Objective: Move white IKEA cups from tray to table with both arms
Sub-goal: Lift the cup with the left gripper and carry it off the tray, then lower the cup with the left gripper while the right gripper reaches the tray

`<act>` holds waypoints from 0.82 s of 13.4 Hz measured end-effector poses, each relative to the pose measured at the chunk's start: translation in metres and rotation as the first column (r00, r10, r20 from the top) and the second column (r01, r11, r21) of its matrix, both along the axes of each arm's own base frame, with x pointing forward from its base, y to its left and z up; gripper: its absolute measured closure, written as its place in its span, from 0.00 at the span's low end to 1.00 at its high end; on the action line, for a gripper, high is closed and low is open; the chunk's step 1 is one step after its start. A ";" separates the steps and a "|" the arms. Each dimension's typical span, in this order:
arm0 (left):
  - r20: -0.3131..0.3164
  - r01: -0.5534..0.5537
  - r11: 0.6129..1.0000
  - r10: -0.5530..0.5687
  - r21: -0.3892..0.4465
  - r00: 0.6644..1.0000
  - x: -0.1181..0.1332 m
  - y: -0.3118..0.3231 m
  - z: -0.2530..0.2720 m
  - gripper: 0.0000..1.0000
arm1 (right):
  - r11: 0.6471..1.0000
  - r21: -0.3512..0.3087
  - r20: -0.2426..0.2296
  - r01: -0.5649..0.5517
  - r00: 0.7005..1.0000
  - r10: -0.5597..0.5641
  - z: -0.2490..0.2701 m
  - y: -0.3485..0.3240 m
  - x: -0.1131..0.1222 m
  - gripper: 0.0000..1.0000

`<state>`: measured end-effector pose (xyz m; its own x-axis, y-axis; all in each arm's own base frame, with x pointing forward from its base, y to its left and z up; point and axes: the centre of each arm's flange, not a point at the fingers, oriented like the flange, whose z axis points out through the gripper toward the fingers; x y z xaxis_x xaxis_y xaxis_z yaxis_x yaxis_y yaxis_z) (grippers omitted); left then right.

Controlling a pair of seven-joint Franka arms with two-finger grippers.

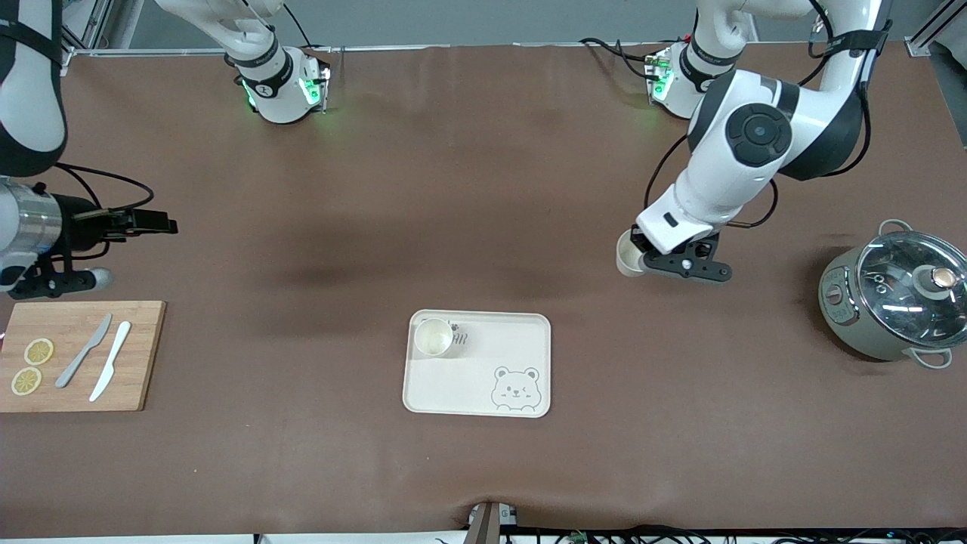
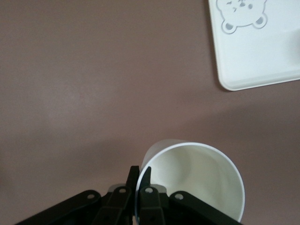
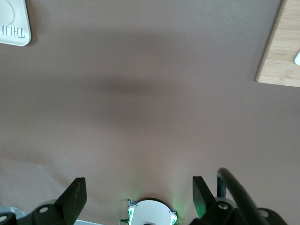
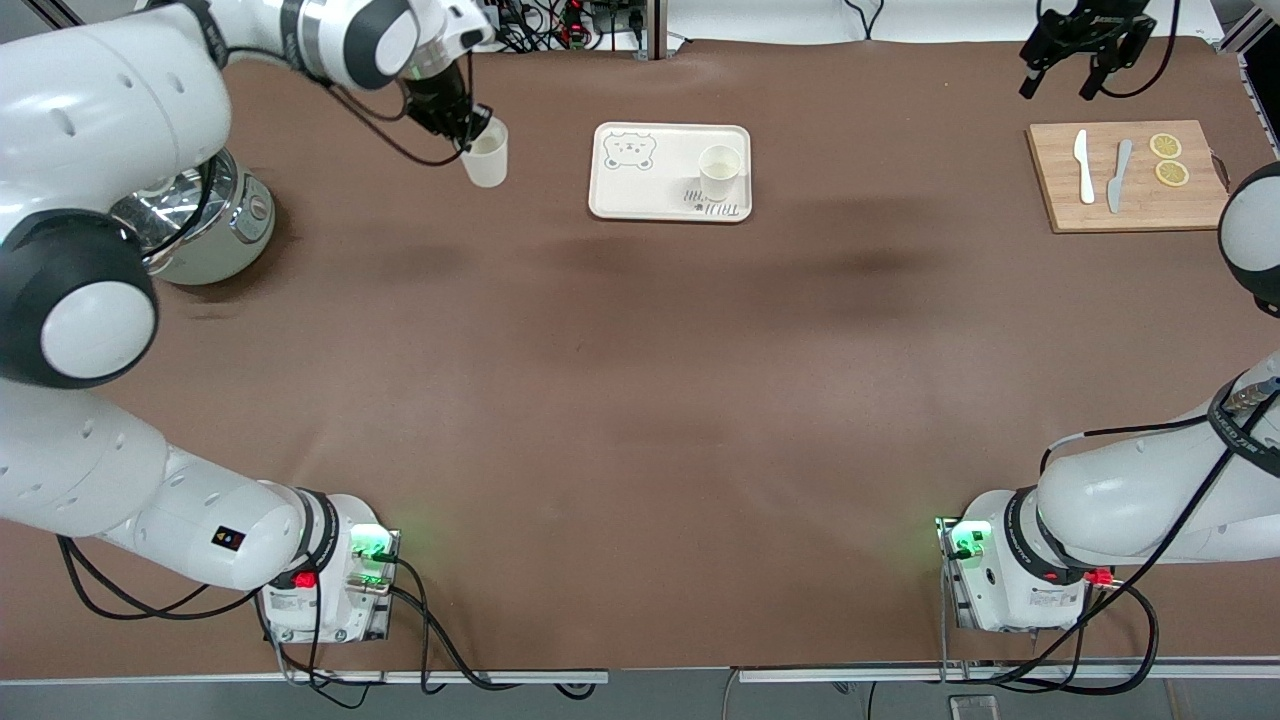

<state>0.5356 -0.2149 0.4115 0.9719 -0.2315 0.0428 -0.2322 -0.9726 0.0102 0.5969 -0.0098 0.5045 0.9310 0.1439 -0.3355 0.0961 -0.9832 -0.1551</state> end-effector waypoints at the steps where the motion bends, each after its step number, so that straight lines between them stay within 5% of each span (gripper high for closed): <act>1: 0.014 0.007 1.000 -0.007 -0.004 1.000 -0.007 0.011 -0.010 0.96 | 1.000 -0.002 -0.004 -0.007 1.000 0.007 -0.002 0.010 0.001 0.00; 11: 0.099 0.033 0.999 -0.029 -0.037 0.995 -0.054 0.061 -0.093 0.96 | 0.992 -0.056 0.006 0.112 0.994 -0.112 -0.040 0.103 0.018 0.00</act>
<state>0.4814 -0.1534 0.3188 0.9550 -0.2575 0.1471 -0.2636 -0.9644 0.0227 0.6151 0.0936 0.4649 0.9412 0.0194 -0.3373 -0.0151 -0.9949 -0.0993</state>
